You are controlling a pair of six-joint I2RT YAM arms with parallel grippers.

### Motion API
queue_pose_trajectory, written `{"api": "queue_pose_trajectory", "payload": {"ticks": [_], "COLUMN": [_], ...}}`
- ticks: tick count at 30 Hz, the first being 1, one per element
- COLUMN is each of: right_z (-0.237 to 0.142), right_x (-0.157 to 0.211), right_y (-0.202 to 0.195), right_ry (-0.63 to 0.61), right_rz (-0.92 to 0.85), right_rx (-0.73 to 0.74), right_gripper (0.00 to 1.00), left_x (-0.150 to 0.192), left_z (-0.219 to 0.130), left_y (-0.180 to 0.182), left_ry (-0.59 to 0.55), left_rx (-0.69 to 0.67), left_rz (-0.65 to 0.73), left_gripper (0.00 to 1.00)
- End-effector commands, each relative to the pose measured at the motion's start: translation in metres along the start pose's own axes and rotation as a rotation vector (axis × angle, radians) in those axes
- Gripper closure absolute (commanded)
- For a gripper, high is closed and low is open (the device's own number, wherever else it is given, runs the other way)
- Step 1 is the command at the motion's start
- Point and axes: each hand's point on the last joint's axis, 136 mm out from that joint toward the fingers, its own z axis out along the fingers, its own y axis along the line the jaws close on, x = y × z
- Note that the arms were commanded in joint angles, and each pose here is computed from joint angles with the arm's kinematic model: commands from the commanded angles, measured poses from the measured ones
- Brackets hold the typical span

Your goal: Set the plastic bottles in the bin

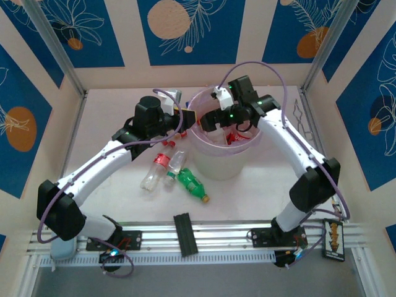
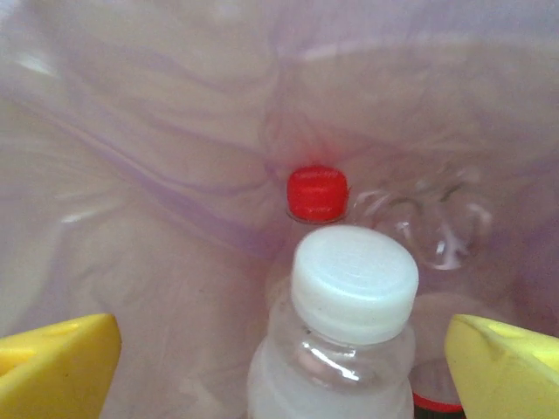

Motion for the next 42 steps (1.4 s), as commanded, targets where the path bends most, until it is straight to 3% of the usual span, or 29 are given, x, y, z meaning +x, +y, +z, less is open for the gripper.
{"api": "queue_pose_trajectory", "payload": {"ticks": [1,10,14,20,24,28,33,37,42], "right_z": [-0.038,-0.089,-0.099,-0.098,-0.101,-0.106,-0.112,-0.117,-0.123], "right_x": [-0.017,-0.027,-0.026,-0.023,-0.025,-0.029,-0.032,-0.033,-0.033], "right_y": [0.005,0.004,0.004,0.002,0.0,0.0,-0.008,-0.015,-0.023], "right_ry": [-0.107,-0.287,-0.32,-0.319,-0.336,-0.358,-0.4,-0.427,-0.453], "right_rz": [-0.026,0.035,0.05,0.081,0.084,0.086,0.11,0.141,0.166], "right_rx": [0.014,-0.016,-0.032,-0.06,-0.059,-0.066,-0.044,-0.039,-0.023], "right_gripper": [0.03,0.01,0.0,0.0,0.0,0.0,0.0,0.0,0.0], "left_x": [0.001,-0.005,-0.012,-0.028,-0.025,0.002,0.073,0.125,0.175], "left_z": [-0.006,-0.015,-0.025,-0.057,-0.093,-0.123,-0.138,-0.142,-0.148], "left_y": [-0.011,-0.014,-0.018,-0.035,-0.01,0.034,0.081,0.104,0.126], "left_ry": [0.002,-0.013,-0.021,-0.032,0.006,0.092,0.293,0.437,0.524], "left_rx": [0.031,0.029,0.022,0.054,-0.067,-0.215,-0.39,-0.481,-0.571], "left_rz": [0.026,0.045,0.08,0.122,0.097,0.004,-0.116,-0.184,-0.257], "left_gripper": [0.52,0.43,0.26,0.1,0.08,0.07,0.08,0.09,0.08]}}
